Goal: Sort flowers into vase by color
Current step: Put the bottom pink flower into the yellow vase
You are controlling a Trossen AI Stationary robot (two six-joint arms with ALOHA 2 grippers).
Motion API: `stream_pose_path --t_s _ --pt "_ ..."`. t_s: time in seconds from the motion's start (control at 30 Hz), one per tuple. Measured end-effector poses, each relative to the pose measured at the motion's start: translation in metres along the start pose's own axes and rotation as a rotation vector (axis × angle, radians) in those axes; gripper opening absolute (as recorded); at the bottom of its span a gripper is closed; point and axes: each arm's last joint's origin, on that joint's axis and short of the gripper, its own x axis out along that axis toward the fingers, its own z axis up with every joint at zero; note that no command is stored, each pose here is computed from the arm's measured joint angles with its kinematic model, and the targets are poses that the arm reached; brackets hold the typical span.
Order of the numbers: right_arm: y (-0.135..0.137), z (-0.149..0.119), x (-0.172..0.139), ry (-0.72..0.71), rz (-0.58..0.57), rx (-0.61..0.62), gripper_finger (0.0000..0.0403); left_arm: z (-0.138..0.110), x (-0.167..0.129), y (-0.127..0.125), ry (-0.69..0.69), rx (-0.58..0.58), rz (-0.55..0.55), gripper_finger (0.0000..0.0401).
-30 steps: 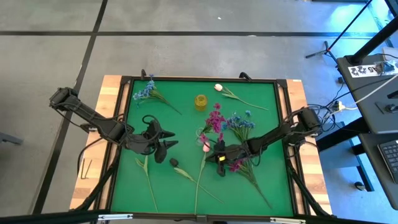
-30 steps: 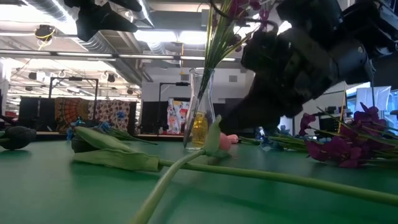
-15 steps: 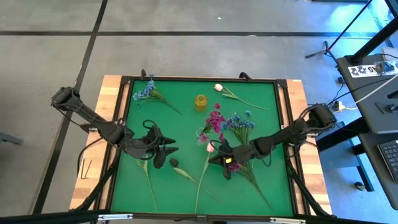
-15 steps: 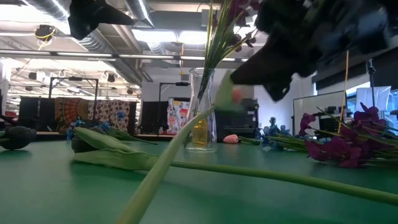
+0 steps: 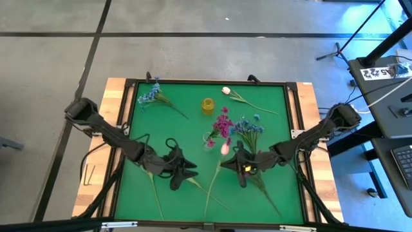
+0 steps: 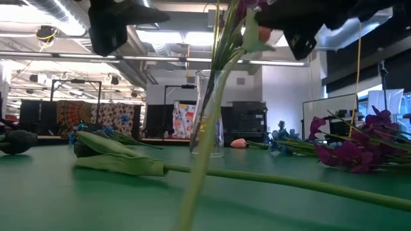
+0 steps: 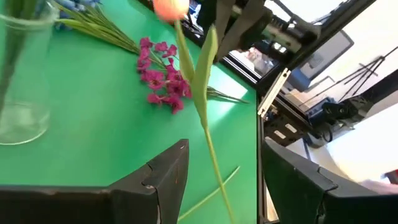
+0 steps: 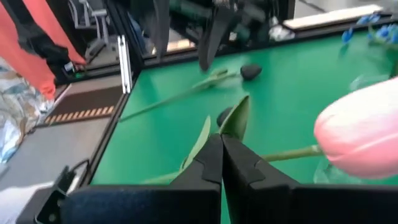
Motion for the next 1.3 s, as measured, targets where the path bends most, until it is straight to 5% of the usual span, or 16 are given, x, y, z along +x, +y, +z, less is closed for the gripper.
stream_pose_path --t_s 0.3,0.73,0.93,1.17,1.3 --pt "0.007 0.026 -0.003 -0.084 0.02 -0.03 0.0 -0.02 0.028 0.005 -0.042 -0.051 -0.03 0.0194" --pt "0.02 0.064 -0.001 -0.09 0.011 -0.12 0.0 -0.017 0.034 0.003 -0.125 -0.032 -0.066 0.0194" --pt "0.017 0.054 -0.001 0.01 -0.014 -0.135 0.0 -0.018 0.033 0.003 -0.122 -0.013 -0.063 0.0194" --pt "0.011 0.022 0.0 0.308 -0.03 -0.022 0.0011 -0.021 0.032 0.001 -0.111 0.007 -0.067 0.0194" --pt "0.014 -0.003 0.003 0.354 -0.082 0.031 0.003 -0.021 0.032 0.001 -0.11 0.014 -0.066 0.0194"
